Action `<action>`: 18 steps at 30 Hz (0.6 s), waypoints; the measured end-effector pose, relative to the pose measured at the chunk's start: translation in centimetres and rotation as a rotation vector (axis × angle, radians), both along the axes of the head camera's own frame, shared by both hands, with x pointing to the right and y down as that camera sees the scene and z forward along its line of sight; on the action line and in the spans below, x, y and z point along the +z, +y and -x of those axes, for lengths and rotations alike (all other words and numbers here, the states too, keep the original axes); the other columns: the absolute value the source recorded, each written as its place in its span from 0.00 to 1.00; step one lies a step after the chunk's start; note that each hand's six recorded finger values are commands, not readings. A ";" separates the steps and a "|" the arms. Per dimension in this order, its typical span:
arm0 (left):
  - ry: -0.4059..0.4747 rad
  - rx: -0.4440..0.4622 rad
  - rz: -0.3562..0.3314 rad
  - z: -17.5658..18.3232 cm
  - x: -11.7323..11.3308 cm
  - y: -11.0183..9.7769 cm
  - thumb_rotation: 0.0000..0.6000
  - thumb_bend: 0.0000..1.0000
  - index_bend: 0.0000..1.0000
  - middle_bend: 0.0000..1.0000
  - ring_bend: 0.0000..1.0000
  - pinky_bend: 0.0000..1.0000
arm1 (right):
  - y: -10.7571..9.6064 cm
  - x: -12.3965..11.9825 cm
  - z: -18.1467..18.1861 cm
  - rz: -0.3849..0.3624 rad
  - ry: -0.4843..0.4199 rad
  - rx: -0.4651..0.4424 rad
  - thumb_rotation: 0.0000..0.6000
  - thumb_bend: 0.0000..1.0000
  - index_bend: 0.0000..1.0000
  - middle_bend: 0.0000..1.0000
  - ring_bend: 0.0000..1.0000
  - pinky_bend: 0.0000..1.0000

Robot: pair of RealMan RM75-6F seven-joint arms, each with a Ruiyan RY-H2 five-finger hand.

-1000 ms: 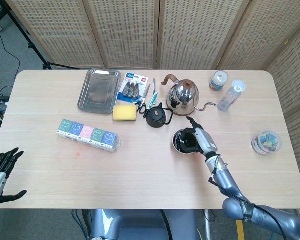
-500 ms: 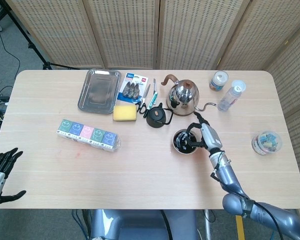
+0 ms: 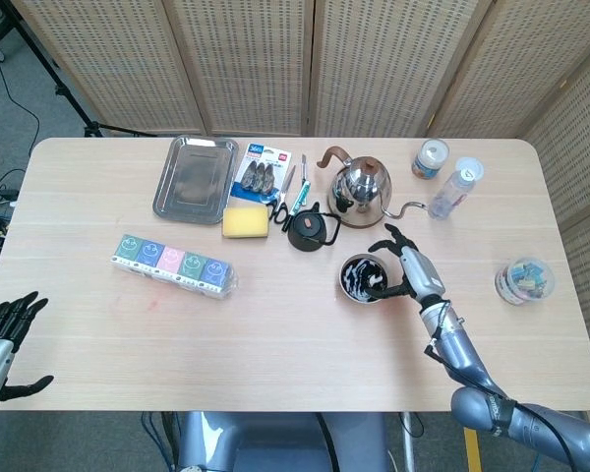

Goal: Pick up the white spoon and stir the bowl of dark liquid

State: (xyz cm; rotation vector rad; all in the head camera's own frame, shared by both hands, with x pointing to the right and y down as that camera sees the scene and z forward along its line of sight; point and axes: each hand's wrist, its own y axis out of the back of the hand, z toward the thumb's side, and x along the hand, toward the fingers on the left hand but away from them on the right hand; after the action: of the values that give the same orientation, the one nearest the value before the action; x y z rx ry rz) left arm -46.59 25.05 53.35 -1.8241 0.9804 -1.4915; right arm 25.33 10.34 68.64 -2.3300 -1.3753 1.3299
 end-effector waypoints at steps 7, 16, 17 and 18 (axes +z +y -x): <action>0.006 0.001 -0.006 0.0 -0.2 0.0 1.00 0.00 0.00 0.00 0.00 0.00 | -0.4 -2.1 -0.2 -0.054 0.004 -0.020 1.00 0.04 0.27 0.00 0.00 0.00; 0.016 0.005 -0.020 0.1 -0.7 0.3 1.00 0.00 0.00 0.00 0.00 0.00 | 1.7 -6.8 -4.5 -0.229 0.183 -0.146 1.00 0.00 0.25 0.00 0.00 0.00; 0.016 0.005 -0.021 0.1 -0.7 0.3 1.00 0.00 0.00 0.00 0.00 0.00 | 2.1 -7.1 -5.1 -0.247 0.205 -0.159 1.00 0.00 0.24 0.00 0.00 0.00; 0.016 0.006 -0.022 0.1 -0.8 0.3 1.00 0.00 0.00 0.00 0.00 0.00 | 2.6 -7.6 -5.8 -0.270 0.237 -0.176 1.00 0.00 0.22 0.00 0.00 0.00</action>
State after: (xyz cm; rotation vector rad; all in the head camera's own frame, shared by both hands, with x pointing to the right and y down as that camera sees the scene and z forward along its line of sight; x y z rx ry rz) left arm -46.72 25.35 52.58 -1.8240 0.9948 -1.4592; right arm 31.12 12.91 61.07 -1.9945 -1.1674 1.2355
